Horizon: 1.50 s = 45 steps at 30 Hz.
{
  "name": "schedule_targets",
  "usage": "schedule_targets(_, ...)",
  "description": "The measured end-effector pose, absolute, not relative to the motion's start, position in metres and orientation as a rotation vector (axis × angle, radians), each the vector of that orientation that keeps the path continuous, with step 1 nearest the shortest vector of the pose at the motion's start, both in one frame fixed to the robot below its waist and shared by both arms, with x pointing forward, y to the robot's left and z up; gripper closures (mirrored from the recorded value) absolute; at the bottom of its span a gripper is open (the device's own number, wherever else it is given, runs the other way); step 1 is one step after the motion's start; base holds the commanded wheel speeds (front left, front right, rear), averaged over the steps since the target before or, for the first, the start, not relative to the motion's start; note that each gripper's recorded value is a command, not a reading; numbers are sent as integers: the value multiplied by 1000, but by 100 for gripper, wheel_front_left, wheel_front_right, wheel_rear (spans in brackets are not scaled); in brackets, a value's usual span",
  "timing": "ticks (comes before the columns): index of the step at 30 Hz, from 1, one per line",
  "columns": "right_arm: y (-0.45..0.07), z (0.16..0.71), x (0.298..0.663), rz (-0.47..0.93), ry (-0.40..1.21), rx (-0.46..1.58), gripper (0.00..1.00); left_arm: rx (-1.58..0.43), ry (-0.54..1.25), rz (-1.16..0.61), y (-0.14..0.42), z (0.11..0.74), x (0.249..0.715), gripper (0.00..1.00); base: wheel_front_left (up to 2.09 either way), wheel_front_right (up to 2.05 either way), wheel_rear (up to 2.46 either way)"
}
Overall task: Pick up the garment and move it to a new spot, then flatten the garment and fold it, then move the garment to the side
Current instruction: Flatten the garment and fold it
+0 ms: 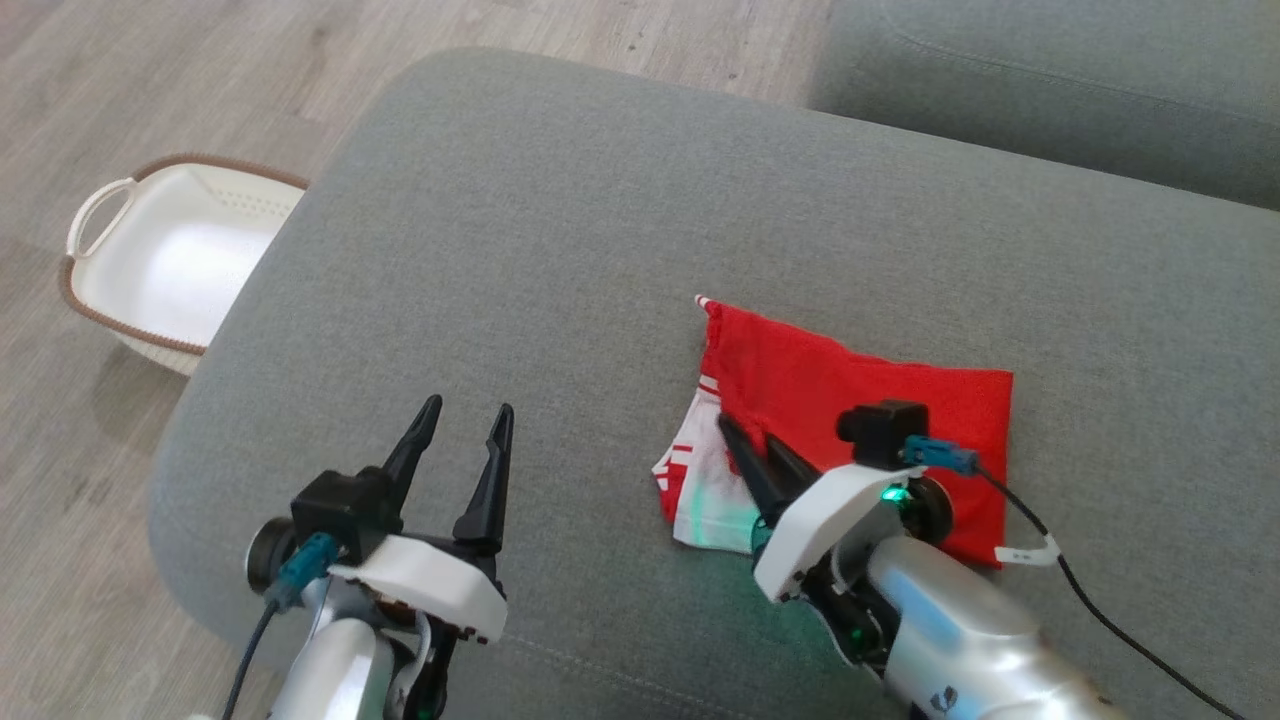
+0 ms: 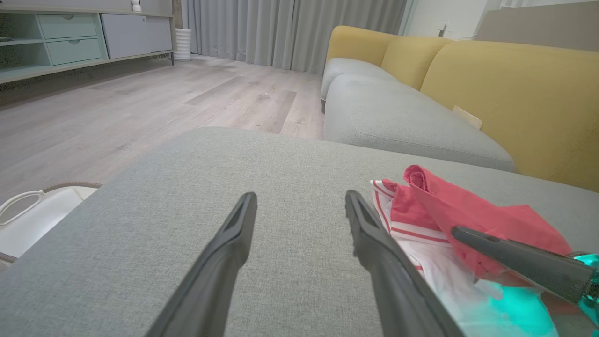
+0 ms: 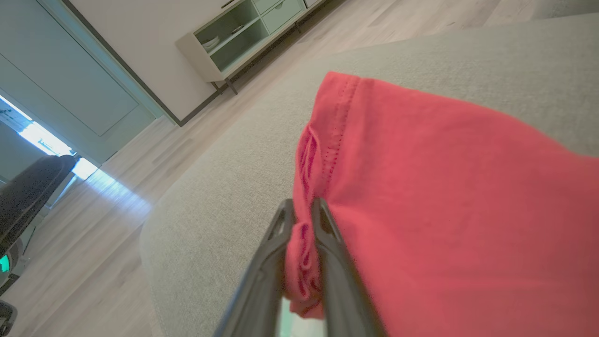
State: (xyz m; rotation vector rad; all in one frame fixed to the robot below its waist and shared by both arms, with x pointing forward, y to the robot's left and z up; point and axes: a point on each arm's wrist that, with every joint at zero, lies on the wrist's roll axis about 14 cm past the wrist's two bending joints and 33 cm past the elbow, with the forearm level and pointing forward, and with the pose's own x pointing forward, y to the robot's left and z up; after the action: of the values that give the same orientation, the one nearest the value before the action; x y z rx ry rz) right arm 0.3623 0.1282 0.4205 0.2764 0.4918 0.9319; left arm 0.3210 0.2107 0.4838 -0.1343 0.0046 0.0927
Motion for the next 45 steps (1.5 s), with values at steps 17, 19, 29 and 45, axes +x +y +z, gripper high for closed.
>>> schedule_targets(17, 81, 489, 415, 795, 238, 252, 0, -145, -59, -14, 181, 504, 350, 0, 0, 0, 0)
schedule_targets(19, 56, 506, 434, 720, 160, 218, 0, -147, -69, -42, 172, 508, 354, 0, 0, 0, 0)
schedule_targets(29, -77, 498, 428, 352, 13, 113, 0, -164, -109, -107, 145, 523, 368, 0, 0, 0, 0)
schedule_targets(45, -111, 492, 395, 255, -13, 127, 0, -150, -70, -116, 140, 508, 355, 0, 0, 0, 0)
